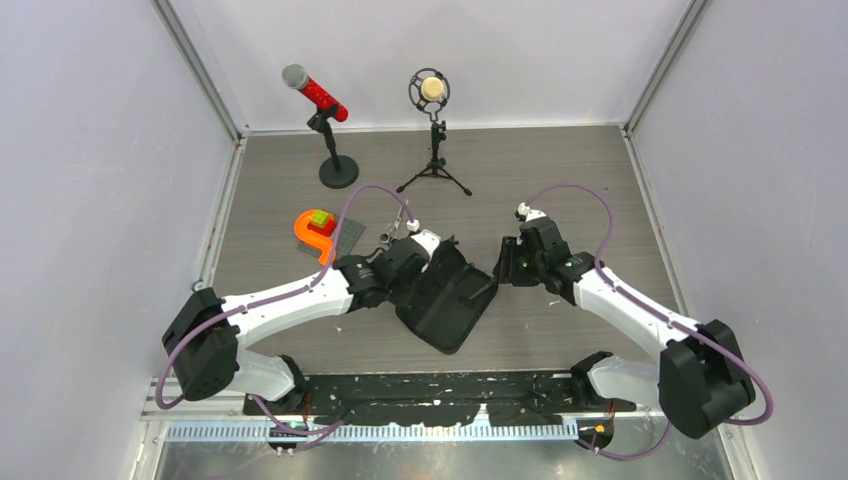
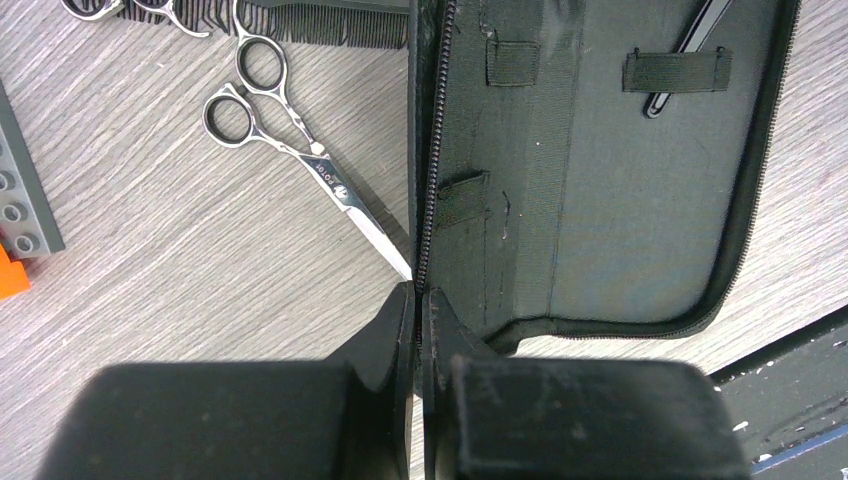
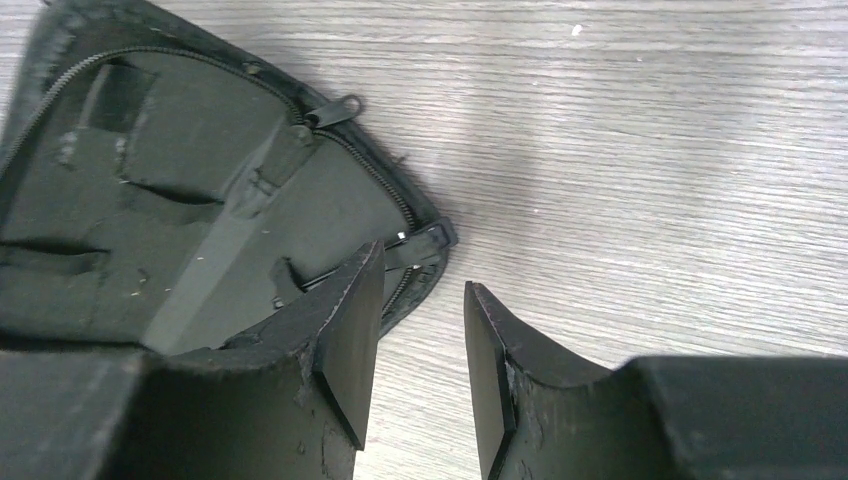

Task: Sort the hair-cutting tools
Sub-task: Place the haircut tool in the hairdressing tool bag.

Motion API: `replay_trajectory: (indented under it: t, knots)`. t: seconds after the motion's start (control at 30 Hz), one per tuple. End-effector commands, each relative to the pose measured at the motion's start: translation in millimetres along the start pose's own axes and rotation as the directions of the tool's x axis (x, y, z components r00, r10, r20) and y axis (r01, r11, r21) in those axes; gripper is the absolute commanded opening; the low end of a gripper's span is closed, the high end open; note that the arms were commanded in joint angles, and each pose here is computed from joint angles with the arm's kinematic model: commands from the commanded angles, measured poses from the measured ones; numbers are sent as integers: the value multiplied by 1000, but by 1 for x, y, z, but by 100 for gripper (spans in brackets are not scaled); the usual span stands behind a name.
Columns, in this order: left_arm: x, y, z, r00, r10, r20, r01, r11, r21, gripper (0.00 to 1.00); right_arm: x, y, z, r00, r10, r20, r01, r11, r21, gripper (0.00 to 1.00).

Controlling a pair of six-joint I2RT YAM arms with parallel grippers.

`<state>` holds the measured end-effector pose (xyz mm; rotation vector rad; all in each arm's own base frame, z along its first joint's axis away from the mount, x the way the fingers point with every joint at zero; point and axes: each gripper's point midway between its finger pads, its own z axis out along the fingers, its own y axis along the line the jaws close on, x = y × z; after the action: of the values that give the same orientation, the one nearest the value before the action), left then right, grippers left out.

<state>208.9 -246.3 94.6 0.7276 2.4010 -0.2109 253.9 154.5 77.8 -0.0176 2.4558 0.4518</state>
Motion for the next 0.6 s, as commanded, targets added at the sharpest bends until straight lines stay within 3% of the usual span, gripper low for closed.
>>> replay_trajectory:
  t: [0.0,0.27,0.37,0.57]
  knots:
    - [-12,2,-5,999,18,35,-17,1000,-18,0,-14,-1,3,999,-48,-9,49,998,44,43]
    - [-12,0,-6,999,21,36,-20,999,-26,0,-24,3,6,998,-4,-68,10,996,87,45]
    - [-14,0,-8,999,9,34,-8,999,-41,0,-25,1,2,996,58,-64,-48,987,151,52]
    - [-14,-1,-11,999,-1,33,3,998,-59,0,-15,-2,4,974,228,-22,-217,950,223,56]
